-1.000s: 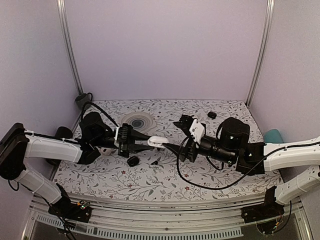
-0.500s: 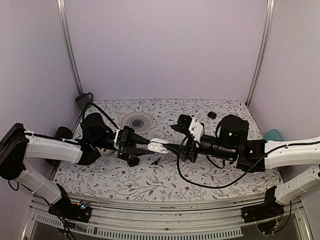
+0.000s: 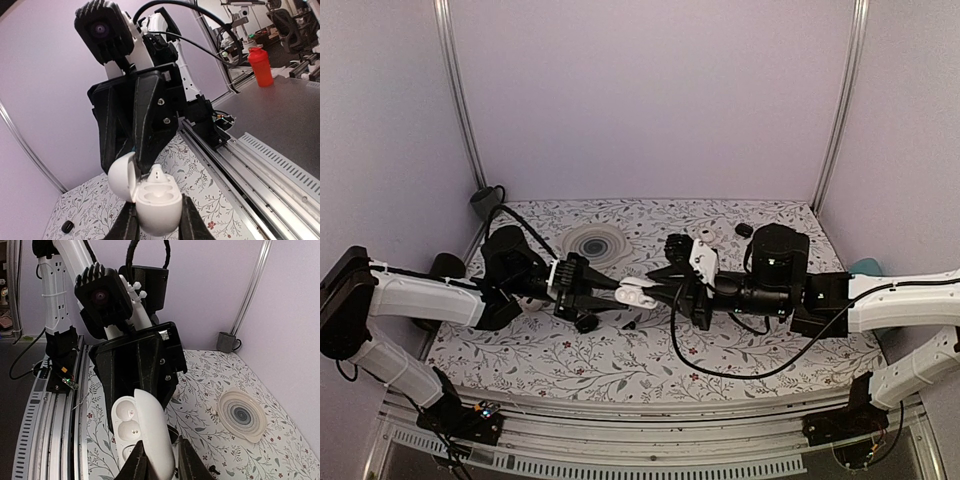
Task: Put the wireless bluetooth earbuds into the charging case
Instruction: Open the charging case, then pass from the left arm to the right, then pass from the right arm to the left
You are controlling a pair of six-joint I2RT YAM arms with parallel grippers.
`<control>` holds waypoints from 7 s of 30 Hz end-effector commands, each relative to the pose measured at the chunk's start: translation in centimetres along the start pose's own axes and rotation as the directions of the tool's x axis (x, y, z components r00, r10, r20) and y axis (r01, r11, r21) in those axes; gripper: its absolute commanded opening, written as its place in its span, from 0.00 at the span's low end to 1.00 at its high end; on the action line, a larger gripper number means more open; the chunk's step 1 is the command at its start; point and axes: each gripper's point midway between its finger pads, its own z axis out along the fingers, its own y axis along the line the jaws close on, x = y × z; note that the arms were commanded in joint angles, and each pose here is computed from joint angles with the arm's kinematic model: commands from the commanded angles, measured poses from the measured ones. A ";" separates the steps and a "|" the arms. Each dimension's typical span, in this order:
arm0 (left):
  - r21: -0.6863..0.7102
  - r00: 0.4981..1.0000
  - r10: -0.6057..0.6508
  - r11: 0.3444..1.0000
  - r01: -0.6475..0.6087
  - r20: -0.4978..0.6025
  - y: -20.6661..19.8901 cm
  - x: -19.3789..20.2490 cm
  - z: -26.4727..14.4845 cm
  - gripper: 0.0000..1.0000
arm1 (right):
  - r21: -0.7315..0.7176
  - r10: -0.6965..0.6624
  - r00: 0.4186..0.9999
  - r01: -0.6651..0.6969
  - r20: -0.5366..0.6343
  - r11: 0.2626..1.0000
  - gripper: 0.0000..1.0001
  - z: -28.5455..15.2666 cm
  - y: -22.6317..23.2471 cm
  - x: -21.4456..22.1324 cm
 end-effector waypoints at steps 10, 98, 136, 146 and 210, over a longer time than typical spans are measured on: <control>0.033 0.997 0.057 0.998 -0.059 0.056 -0.4 -2.1 0.4 0.00 | -0.115 0.049 0.998 -0.055 -0.049 0.992 0.09 1.1 1.3 -0.4; -0.366 0.723 -0.658 0.633 0.683 0.210 7.0 0.7 -1.7 0.44 | 0.695 -0.462 0.886 0.348 -0.026 0.629 0.02 -4.2 -7.1 -3.3; -0.251 0.985 -0.167 0.956 0.151 -0.040 7.1 -3.5 0.8 0.48 | 0.602 -0.578 0.815 0.448 0.027 0.661 0.02 -4.7 -3.6 -6.3; -0.195 0.992 -0.110 0.976 0.098 -0.053 7.0 -3.7 1.0 0.46 | 0.577 -0.589 0.808 0.472 0.018 0.666 0.02 -4.4 -3.1 -6.2; 0.082 0.997 -0.017 0.996 0.023 -0.076 2.4 -4.0 2.2 0.28 | 0.210 -0.383 0.918 0.355 0.106 0.911 0.02 -1.6 -0.8 -5.9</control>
